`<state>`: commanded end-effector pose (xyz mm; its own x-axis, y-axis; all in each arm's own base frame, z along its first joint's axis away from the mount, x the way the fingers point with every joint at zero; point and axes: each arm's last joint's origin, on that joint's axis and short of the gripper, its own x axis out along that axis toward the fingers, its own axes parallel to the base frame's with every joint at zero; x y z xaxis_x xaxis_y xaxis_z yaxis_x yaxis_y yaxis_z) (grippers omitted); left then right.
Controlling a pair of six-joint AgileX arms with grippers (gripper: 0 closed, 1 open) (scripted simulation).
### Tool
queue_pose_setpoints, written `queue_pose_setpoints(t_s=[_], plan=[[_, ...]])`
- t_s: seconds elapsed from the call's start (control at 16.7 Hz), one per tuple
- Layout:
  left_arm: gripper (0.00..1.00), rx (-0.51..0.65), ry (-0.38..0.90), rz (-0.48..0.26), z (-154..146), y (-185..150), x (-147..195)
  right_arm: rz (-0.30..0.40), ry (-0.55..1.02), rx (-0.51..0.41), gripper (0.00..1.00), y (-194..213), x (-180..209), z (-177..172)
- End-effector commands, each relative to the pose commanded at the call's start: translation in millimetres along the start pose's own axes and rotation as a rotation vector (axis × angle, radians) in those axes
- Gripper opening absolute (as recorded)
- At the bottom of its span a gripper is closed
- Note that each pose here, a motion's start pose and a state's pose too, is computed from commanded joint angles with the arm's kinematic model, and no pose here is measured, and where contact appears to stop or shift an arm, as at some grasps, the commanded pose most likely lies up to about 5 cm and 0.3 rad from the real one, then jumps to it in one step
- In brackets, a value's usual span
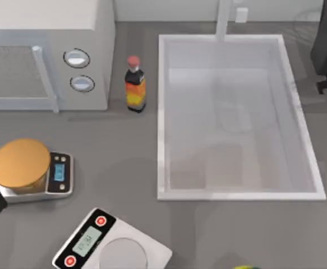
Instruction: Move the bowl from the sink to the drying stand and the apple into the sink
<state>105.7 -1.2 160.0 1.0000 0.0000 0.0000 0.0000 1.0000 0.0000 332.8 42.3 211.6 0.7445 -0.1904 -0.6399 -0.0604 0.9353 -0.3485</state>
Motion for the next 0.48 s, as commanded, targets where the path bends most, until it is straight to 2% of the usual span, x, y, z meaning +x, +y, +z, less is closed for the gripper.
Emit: queue_pose_setpoints(t_s=[0.24,0.48], plan=[[1.00,0.000,0.000,0.000,0,0,0,-0.001,-0.412,0.098,0.00,70,-25,26],[1.00,0.000,0.000,0.000,0,0,0,0.040,-0.635,0.246,0.00,117,-53,18]])
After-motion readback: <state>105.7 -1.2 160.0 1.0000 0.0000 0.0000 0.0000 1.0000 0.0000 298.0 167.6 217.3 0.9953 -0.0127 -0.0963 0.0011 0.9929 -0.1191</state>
